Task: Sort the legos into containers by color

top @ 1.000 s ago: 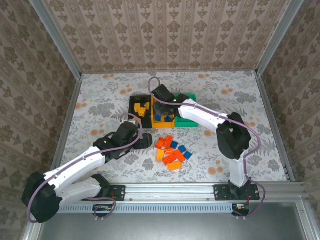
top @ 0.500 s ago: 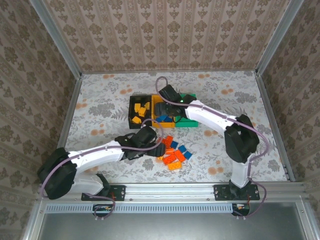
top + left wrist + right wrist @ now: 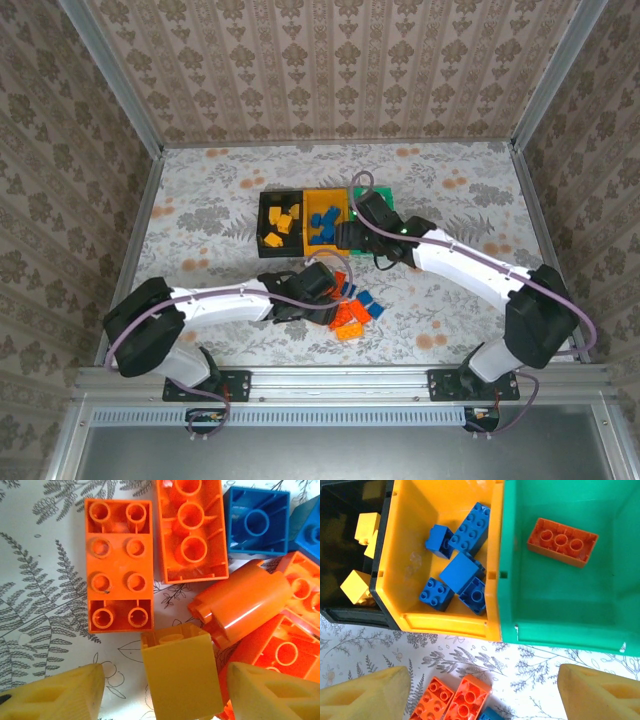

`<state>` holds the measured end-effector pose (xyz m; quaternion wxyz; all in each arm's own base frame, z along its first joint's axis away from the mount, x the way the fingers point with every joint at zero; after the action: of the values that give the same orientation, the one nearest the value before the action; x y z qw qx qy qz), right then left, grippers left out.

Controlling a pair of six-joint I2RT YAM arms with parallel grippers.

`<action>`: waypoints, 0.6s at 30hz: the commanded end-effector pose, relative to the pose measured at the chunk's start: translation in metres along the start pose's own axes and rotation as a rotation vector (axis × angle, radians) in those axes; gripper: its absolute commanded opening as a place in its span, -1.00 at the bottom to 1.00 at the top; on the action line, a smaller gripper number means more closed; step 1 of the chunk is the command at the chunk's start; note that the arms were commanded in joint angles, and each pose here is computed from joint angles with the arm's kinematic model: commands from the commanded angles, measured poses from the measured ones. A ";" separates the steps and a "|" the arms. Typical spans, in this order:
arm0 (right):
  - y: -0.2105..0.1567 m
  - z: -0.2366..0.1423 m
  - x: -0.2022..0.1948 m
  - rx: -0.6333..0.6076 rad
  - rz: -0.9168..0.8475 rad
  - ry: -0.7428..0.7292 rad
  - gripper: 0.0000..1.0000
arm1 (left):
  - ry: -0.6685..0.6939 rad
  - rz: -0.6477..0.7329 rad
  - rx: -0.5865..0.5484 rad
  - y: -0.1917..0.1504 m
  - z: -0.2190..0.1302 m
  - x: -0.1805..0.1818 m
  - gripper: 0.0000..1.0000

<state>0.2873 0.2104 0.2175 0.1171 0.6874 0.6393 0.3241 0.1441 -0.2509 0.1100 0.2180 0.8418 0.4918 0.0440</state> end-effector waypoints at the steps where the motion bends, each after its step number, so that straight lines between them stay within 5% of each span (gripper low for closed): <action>1: 0.005 -0.013 -0.006 -0.061 0.047 -0.003 0.57 | 0.030 0.027 0.009 0.003 0.003 -0.003 0.24; 12: 0.004 -0.037 -0.017 -0.109 0.066 0.008 0.57 | 0.043 0.018 0.008 0.003 0.000 -0.002 -0.38; 18: 0.001 -0.039 -0.020 -0.110 0.073 0.012 0.57 | 0.079 -0.046 -0.092 0.006 -0.042 0.014 -0.43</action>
<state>0.2672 0.1882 0.2415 0.1292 0.6936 0.6071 0.3657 0.1444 -0.2442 0.1246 0.2205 0.8359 0.4980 0.0675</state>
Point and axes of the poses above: each hand's point on the last joint's axis, 136 mm out from that joint toward the fingers, its own z axis out along the fingers, its own x axis along the line the jaws close on, y = z × x, the point moved 8 cm from there along -z, back along the fingers, and after that the axes turned 2 degrees about z, right-handed, at the moved point
